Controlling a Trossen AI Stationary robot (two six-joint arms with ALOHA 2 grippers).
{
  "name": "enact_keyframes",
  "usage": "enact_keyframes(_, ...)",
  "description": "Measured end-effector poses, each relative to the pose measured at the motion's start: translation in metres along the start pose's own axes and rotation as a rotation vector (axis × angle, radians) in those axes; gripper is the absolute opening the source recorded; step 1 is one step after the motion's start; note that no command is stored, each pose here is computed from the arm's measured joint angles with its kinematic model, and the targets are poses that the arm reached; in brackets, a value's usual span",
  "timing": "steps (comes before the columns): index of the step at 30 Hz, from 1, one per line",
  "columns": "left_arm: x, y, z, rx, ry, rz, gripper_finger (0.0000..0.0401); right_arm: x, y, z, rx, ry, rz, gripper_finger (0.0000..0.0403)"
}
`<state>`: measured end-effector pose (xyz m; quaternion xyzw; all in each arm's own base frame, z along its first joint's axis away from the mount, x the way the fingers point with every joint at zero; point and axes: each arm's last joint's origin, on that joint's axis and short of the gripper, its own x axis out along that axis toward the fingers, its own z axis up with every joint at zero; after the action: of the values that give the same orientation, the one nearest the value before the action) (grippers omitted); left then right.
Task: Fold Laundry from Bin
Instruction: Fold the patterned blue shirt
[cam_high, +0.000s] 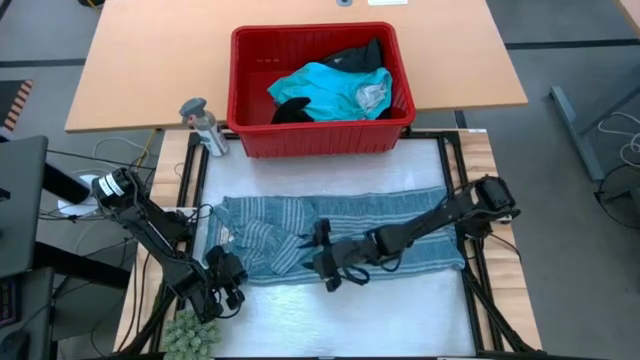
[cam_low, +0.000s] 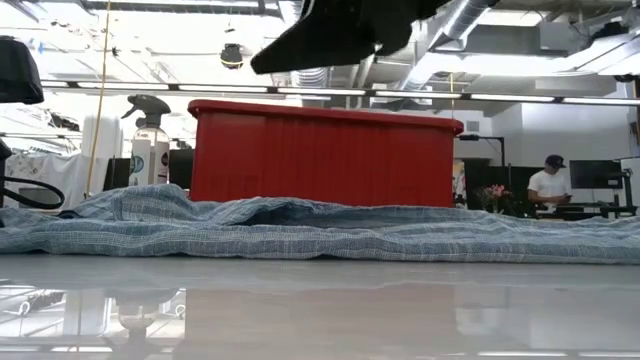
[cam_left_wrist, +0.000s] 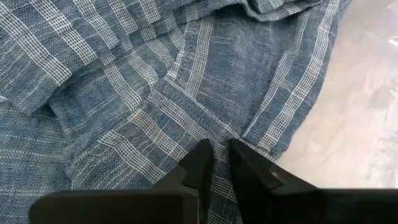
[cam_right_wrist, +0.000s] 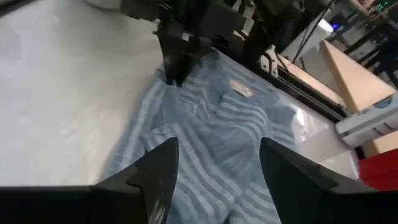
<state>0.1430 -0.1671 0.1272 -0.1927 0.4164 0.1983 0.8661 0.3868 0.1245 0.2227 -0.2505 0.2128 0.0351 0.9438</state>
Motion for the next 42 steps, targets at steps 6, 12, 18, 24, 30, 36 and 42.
enact_keyframes(6,0.0,0.0,0.0,-0.003,-0.001,-0.001,0.0057,0.034,0.015,-0.004,-0.103,0.007,0.036,0.0254)
enact_keyframes(12,-0.004,-0.004,0.006,0.001,0.0,-0.015,0.0058,0.055,0.016,0.006,-0.149,0.103,0.043,0.0254)
enact_keyframes(18,-0.027,-0.015,0.034,0.082,-0.052,-0.019,0.0058,0.057,0.021,0.0,-0.146,0.189,0.103,0.0254)
enact_keyframes(24,-0.039,0.006,0.055,0.009,-0.216,0.204,0.0058,0.036,0.027,-0.003,-0.143,0.338,0.171,0.0254)
enact_keyframes(30,-0.043,0.036,0.061,-0.177,-0.06,0.312,0.0069,-0.017,0.025,0.003,-0.092,0.562,0.214,0.0254)
enact_keyframes(36,-0.045,0.044,0.076,-0.247,-0.053,0.294,0.011,-0.056,0.024,0.011,-0.014,0.66,0.209,0.0254)
enact_keyframes(42,-0.031,0.048,0.073,-0.287,-0.01,0.232,0.0158,-0.083,0.03,0.019,0.023,0.685,0.213,0.0254)
